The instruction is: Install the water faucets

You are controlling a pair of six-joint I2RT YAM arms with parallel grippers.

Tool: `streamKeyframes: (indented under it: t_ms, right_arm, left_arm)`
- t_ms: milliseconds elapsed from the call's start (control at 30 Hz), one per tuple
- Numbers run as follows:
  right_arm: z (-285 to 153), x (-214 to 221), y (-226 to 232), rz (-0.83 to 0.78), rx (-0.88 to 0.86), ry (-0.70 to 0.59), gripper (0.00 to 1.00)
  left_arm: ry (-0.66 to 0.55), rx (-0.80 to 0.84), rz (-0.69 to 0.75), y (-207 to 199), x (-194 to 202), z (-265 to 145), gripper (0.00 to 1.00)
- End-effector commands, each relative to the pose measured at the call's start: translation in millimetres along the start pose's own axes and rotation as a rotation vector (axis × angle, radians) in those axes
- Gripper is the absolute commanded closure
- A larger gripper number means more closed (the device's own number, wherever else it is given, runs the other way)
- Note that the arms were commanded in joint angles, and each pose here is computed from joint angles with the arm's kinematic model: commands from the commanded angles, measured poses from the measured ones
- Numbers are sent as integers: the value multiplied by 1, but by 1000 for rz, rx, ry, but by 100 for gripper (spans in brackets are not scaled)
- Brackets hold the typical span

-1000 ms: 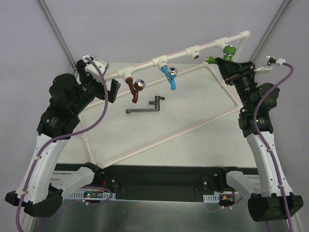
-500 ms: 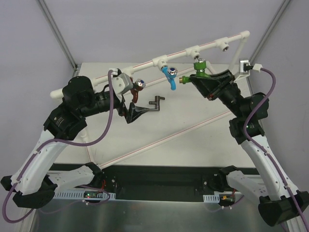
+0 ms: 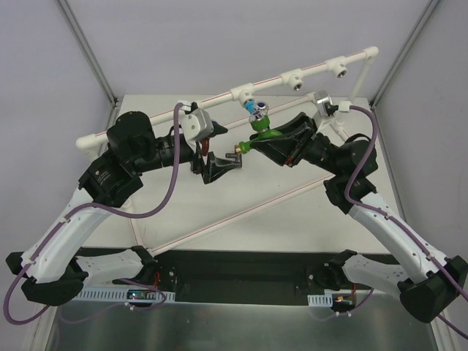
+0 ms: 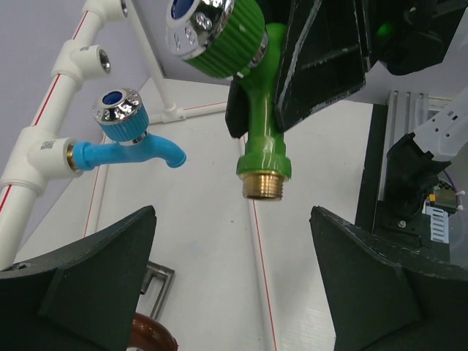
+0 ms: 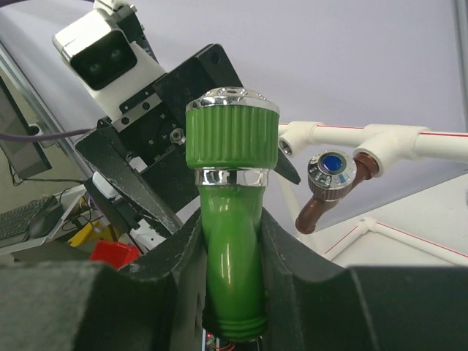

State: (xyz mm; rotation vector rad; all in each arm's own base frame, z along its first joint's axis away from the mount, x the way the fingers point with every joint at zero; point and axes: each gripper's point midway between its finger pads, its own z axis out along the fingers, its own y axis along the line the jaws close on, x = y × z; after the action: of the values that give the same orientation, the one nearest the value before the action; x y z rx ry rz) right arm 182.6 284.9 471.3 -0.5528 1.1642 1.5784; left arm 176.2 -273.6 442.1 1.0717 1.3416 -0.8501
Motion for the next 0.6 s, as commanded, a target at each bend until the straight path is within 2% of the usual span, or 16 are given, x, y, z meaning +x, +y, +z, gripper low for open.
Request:
streamKeyframes:
  t_ms: [0,233,267,333,467,500,533,567]
  right_arm:
    - [10,-19,35,-133,-131,-43,98]
    - [19,-8,32,-126,-134,-12,98]
    - [20,-6,33,-130,-139,-7,98]
    - [21,-4,34,-131,-138,1,99]
    - [23,3,33,-137,-130,24,98]
    - [23,4,32,-135,-126,29,98]
    - [22,4,33,-137,-125,32,96]
    - [22,3,34,-141,-124,35,91]
  left_arm:
    - [-105,22,3,-4,-31,4,17]
    - [-85,59,-29,-8,-22,14,33]
    - [-79,63,-32,-9,-20,16,40]
    - [-73,62,-35,-9,-17,17,47]
    - [-67,62,-28,-9,-14,17,78]
    - [-66,59,-28,-8,-13,17,95]
    - [-66,58,-25,-9,-13,16,100]
    - [-66,51,-17,-9,-11,14,100]
